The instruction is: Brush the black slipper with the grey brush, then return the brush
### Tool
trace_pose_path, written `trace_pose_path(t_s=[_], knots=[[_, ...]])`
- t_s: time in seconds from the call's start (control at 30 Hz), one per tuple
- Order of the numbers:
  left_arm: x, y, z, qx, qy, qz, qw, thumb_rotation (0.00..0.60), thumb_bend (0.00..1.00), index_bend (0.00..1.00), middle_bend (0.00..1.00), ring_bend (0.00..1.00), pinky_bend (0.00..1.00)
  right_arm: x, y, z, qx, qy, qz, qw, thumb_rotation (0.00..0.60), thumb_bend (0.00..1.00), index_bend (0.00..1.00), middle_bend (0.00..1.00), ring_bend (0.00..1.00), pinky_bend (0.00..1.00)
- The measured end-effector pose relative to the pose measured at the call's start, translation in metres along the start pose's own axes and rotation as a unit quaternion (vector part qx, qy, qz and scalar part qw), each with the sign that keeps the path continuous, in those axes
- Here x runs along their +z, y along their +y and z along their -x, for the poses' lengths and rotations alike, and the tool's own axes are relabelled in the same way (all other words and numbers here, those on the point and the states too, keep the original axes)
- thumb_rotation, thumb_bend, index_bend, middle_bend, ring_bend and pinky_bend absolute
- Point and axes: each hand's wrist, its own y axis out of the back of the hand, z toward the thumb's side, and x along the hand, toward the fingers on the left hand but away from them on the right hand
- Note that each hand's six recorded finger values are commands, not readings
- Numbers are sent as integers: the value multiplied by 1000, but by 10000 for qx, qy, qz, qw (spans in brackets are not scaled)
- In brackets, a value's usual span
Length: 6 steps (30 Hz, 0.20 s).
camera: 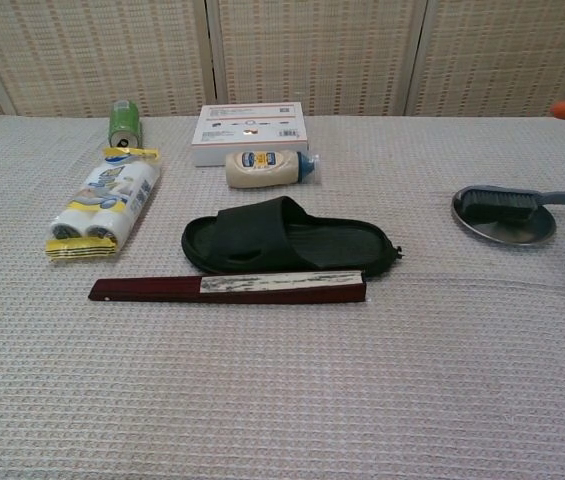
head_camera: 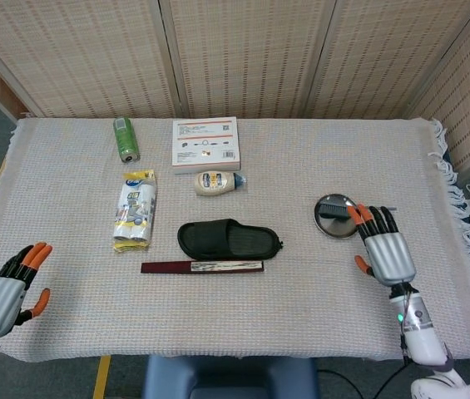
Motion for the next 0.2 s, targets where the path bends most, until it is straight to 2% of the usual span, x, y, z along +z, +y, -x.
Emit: trace_pose_path(t_s=[0.13, 0.2], knots=[[1, 0, -1, 152, -66, -35, 9999, 600, 498, 0, 0, 0, 110, -23, 9, -51, -514, -143, 84, 9985, 600, 155, 0, 0, 0, 0], [0, 0, -2, 157, -52, -71, 9998, 600, 498, 0, 0, 0, 110, -35, 8, -68, -606, -186, 20, 9980, 600, 154, 0, 0, 0, 0]])
